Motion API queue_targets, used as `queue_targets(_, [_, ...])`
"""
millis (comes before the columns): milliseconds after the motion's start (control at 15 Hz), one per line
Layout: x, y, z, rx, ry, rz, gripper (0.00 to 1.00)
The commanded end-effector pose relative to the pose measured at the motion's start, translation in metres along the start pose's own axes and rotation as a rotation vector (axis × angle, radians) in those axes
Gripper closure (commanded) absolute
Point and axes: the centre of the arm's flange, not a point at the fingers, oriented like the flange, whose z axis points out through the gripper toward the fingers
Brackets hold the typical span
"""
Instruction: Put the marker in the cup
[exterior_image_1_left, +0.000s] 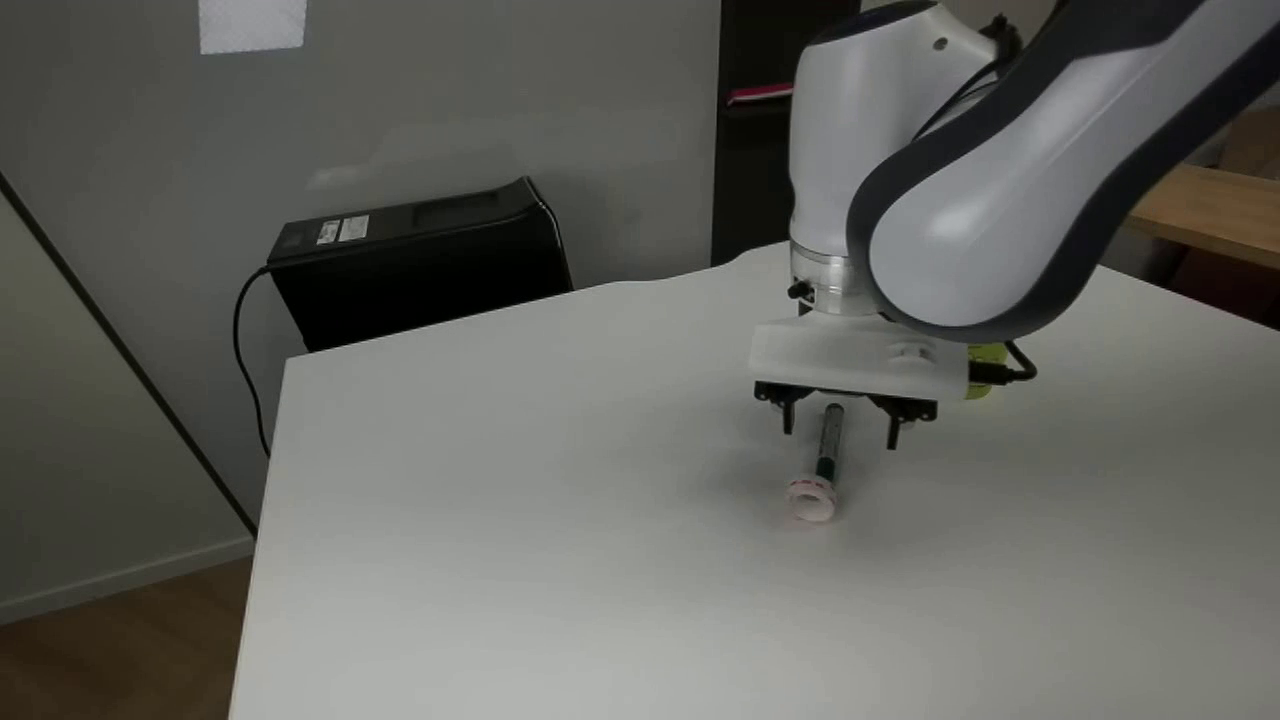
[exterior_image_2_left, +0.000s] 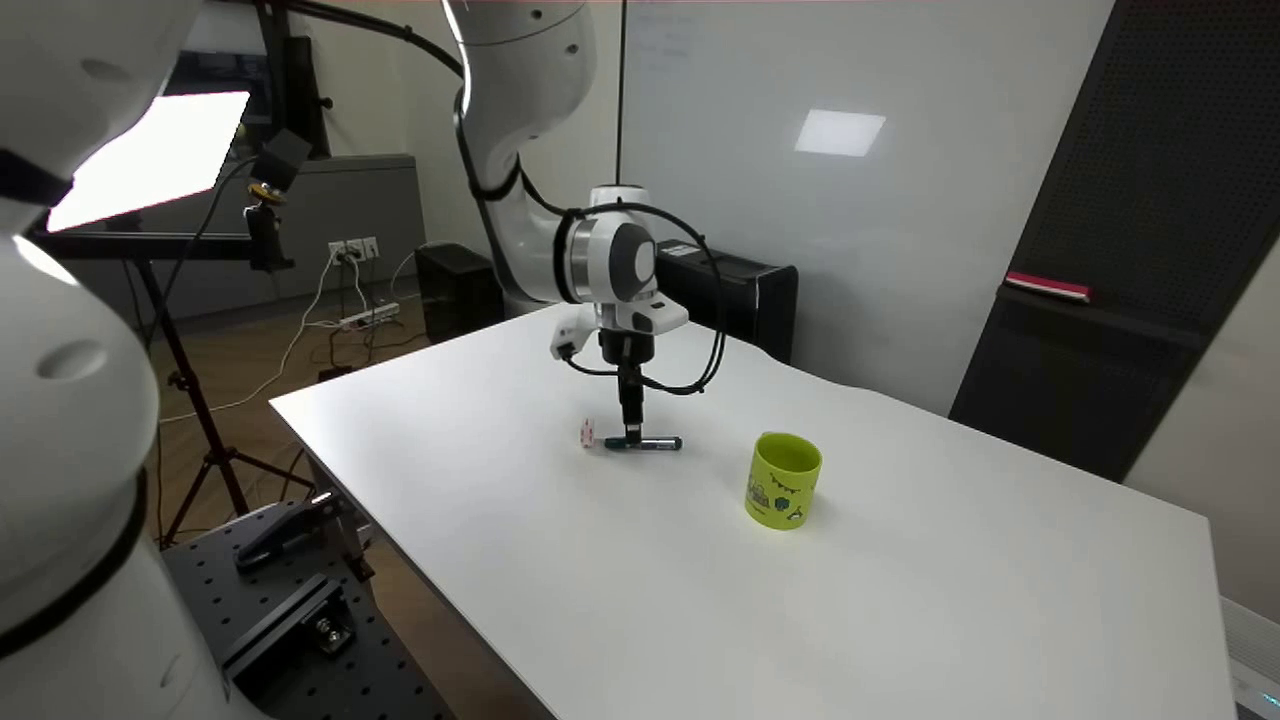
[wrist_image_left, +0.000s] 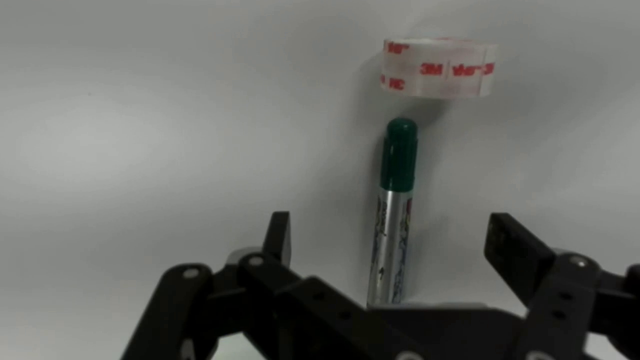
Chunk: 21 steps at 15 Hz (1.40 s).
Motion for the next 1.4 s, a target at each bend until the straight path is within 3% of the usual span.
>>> queue_targets(0, [0.011,-0.019,0.013,0.010,-0.015,-0.034,0.00])
queue_targets(867, [-0.002,-0.032,0.038,-0.011,-0.078,-0.025,0.00])
queue_targets(933, [-0.002,-0.032,0.038,-0.010,-0.078,-0.020,0.25])
queue_targets(1000, [-0.002,-0.032,0.038,-0.010,-0.080,-0.018,0.25])
queue_targets(1333, [0.001,-0.037,0.036,-0.008,-0.081,-0.004,0.61])
